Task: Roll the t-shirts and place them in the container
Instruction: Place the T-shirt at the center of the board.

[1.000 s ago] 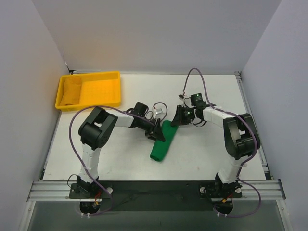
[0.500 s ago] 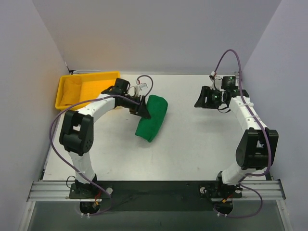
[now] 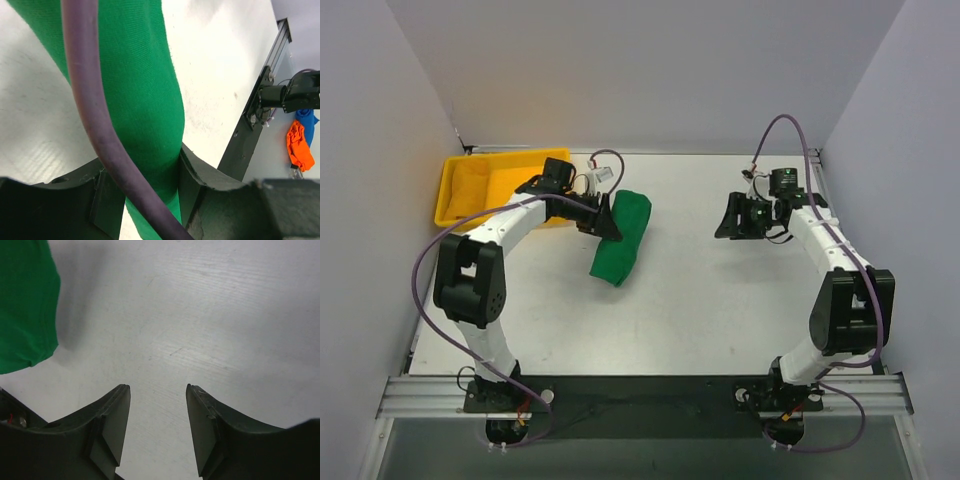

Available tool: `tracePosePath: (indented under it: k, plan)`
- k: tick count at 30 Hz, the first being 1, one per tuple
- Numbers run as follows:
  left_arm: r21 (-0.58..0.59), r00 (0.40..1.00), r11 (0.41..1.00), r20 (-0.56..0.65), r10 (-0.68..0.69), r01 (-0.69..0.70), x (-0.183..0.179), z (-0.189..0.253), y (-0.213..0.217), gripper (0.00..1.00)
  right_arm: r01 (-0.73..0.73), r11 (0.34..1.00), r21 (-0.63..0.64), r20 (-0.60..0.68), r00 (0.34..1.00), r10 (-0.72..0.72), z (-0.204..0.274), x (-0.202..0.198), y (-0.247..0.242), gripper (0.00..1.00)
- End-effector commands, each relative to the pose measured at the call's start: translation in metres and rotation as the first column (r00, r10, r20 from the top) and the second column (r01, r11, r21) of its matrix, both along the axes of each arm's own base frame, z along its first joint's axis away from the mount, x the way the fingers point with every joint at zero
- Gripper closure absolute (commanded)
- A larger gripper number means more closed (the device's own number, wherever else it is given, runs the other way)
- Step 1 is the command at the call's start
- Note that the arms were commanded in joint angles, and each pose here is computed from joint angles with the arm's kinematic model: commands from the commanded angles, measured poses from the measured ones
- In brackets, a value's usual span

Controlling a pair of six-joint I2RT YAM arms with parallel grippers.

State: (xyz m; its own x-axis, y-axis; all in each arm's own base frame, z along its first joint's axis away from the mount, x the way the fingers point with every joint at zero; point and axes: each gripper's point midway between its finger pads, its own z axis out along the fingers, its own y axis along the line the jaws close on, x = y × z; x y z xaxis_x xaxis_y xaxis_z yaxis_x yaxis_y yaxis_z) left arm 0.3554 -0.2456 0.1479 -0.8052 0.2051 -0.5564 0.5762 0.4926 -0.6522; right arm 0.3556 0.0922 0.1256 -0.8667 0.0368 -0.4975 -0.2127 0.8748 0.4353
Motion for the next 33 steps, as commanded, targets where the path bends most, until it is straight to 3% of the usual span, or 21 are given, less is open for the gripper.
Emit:
tracePosePath:
  k: [1, 5, 8, 14, 19, 25, 26, 33]
  plan:
    - [0.285, 0.99, 0.949, 0.078, 0.121, -0.138, 0.011, -0.033, 0.019, 1.0, -0.069, 0.995, 0.074, -0.02, 0.997, 0.071, 0.002, -0.024, 0.035, 0.51]
    - [0.365, 0.992, 0.923, 0.055, 0.11, -0.122, 0.007, -0.056, 0.009, 1.0, -0.068, 0.997, 0.041, -0.032, 0.997, 0.069, -0.008, -0.029, 0.039, 0.52]
    - [0.37, 0.994, 0.923, 0.063, 0.093, -0.109, 0.01, -0.053, 0.006, 1.0, -0.063, 0.994, 0.092, -0.047, 0.997, 0.068, -0.011, -0.032, 0.051, 0.53]
    - [0.437, 0.983, 0.884, 0.148, 0.109, -0.164, 0.018, -0.029, 0.043, 1.0, -0.007, 0.988, 0.155, -0.089, 0.996, 0.021, -0.026, -0.035, 0.088, 0.58]
    - [0.562, 0.957, 0.79, 0.27, 0.104, -0.244, 0.021, -0.007, 0.083, 1.0, 0.014, 0.984, 0.176, -0.086, 0.996, 0.001, -0.025, -0.027, 0.097, 0.58]
    - [0.673, 0.945, 0.694, 0.326, 0.032, -0.256, 0.012, -0.001, 0.102, 1.0, 0.027, 0.992, 0.124, -0.069, 0.997, -0.019, -0.031, -0.022, 0.087, 0.58]
    - [0.719, 0.941, 0.643, 0.337, 0.006, -0.262, 0.011, -0.007, 0.109, 1.0, 0.032, 0.992, 0.12, -0.07, 0.997, -0.024, -0.031, -0.023, 0.085, 0.58]
    - [0.803, 0.946, 0.577, 0.287, -0.151, -0.152, -0.009, -0.051, 0.064, 1.0, 0.079, 0.992, 0.093, -0.063, 0.995, -0.074, -0.033, -0.028, 0.069, 0.57]
